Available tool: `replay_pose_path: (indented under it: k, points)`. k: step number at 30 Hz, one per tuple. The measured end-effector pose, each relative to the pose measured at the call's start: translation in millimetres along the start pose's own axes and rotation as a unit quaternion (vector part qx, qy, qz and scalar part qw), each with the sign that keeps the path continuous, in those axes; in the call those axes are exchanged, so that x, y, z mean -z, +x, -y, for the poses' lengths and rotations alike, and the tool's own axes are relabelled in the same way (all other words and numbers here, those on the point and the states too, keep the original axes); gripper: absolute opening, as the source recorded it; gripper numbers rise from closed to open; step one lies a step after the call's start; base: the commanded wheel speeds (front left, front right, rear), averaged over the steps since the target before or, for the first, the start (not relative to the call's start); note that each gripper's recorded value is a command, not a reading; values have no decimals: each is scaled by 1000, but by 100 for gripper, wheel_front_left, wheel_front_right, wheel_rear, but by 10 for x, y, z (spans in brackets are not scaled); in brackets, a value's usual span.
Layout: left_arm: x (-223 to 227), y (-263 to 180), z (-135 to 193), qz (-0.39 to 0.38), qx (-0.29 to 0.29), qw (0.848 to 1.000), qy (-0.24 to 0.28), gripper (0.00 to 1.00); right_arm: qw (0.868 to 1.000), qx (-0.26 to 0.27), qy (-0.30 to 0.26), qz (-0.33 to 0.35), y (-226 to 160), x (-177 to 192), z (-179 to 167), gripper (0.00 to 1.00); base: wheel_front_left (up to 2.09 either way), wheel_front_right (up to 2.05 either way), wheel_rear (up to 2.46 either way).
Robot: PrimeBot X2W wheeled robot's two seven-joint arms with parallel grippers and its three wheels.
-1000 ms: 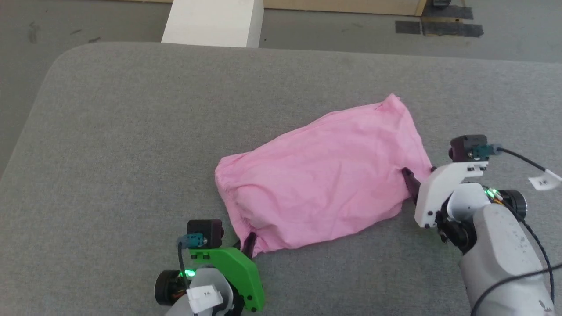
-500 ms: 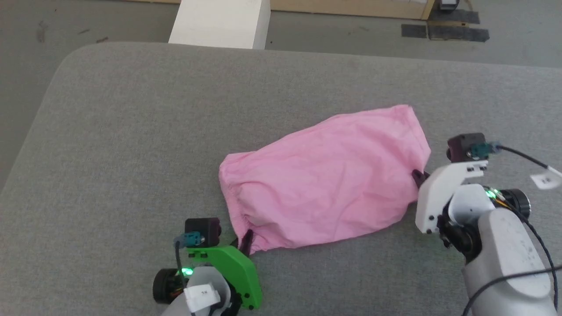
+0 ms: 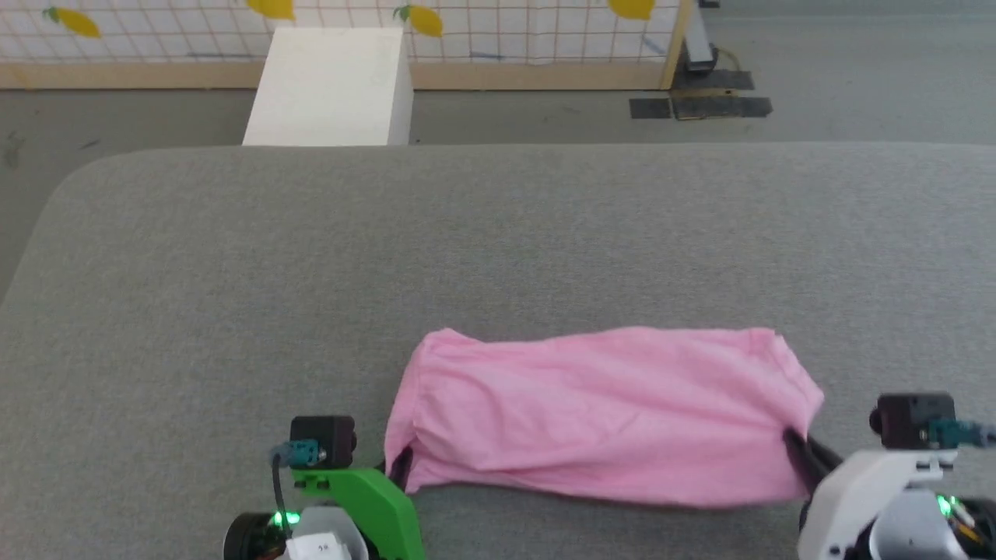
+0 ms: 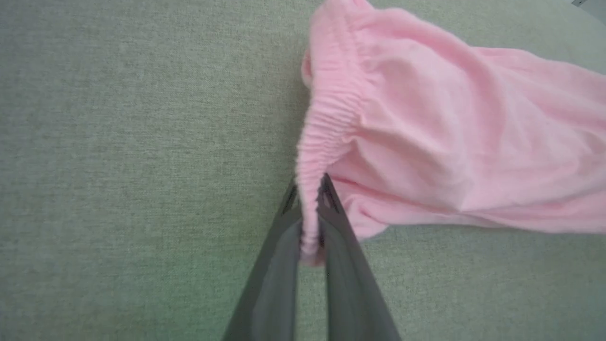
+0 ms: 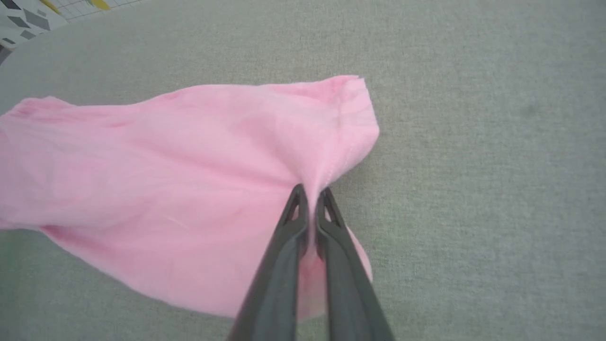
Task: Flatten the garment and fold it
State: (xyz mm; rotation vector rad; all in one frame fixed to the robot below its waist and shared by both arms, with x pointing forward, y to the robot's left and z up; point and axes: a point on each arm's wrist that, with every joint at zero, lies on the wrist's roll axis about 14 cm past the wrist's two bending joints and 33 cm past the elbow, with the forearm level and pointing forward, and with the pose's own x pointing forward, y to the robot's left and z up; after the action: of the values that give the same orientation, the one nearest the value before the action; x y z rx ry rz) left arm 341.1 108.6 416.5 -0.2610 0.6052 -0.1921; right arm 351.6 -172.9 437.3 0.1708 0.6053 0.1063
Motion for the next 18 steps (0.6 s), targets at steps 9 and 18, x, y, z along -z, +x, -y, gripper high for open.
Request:
replay_pose_path:
  k: [9,18]
  points:
    - [415,-99,129,-89,24,996,4,99,997,44,48,-47,-198,599,301,91,0,0,0]
    - [227,-133,59,-25,12,999,-30,100,995,54,65,59,-109,279,407,100,0,0,0]
